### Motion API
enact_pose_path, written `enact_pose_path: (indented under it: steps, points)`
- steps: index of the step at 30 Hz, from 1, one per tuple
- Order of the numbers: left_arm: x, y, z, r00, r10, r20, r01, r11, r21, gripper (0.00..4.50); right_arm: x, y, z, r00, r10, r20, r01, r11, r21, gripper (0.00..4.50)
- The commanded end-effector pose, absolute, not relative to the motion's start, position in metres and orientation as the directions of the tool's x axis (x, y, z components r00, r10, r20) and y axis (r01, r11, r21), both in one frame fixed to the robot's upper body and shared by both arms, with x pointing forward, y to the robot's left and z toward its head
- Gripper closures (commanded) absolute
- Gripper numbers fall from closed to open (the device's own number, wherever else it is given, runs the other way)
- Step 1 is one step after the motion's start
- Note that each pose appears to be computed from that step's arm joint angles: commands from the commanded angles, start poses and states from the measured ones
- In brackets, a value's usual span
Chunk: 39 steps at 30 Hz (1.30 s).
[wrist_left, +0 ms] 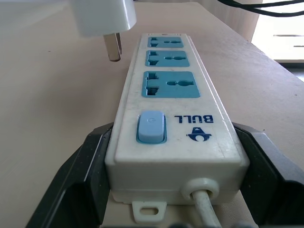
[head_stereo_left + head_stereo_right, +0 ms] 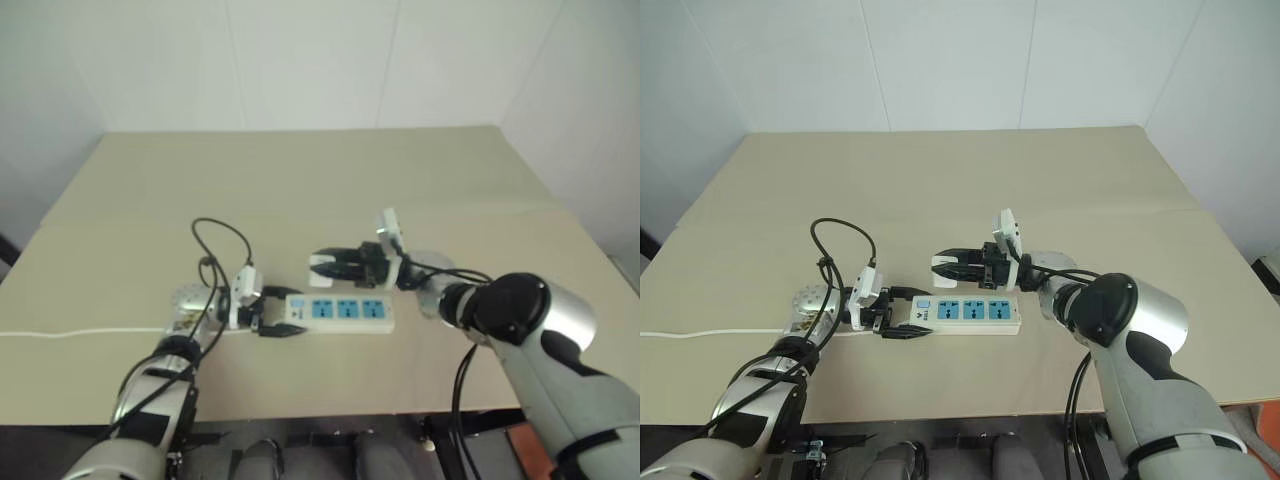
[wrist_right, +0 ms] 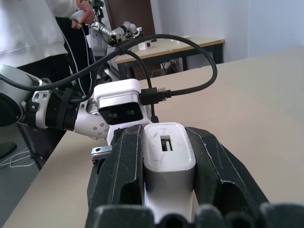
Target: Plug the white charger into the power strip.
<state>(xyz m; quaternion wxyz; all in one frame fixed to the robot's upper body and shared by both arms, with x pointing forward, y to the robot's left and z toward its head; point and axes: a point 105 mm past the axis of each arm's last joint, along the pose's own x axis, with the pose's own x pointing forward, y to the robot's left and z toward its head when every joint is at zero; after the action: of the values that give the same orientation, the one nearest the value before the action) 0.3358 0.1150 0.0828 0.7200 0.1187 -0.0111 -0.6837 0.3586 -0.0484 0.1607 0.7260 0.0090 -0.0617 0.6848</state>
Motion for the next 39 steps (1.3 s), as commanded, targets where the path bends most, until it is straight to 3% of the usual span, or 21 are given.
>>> enact_pose_path:
  steps: [1, 39]
  points:
    - [0.340, 0.112, 0.083, 0.086, -0.984, -0.159, 0.979, 0.054, 0.199, 1.23, 0.353, -0.046, 0.162, 0.027, 0.992, 0.123, -0.994, 0.039, -0.099, 3.38]
    - [0.345, 0.111, 0.083, 0.112, -0.980, -0.164, 0.978, 0.079, 0.195, 1.23, 0.344, -0.059, 0.122, 0.089, 0.996, 0.032, -0.989, 0.092, -0.118, 3.38]
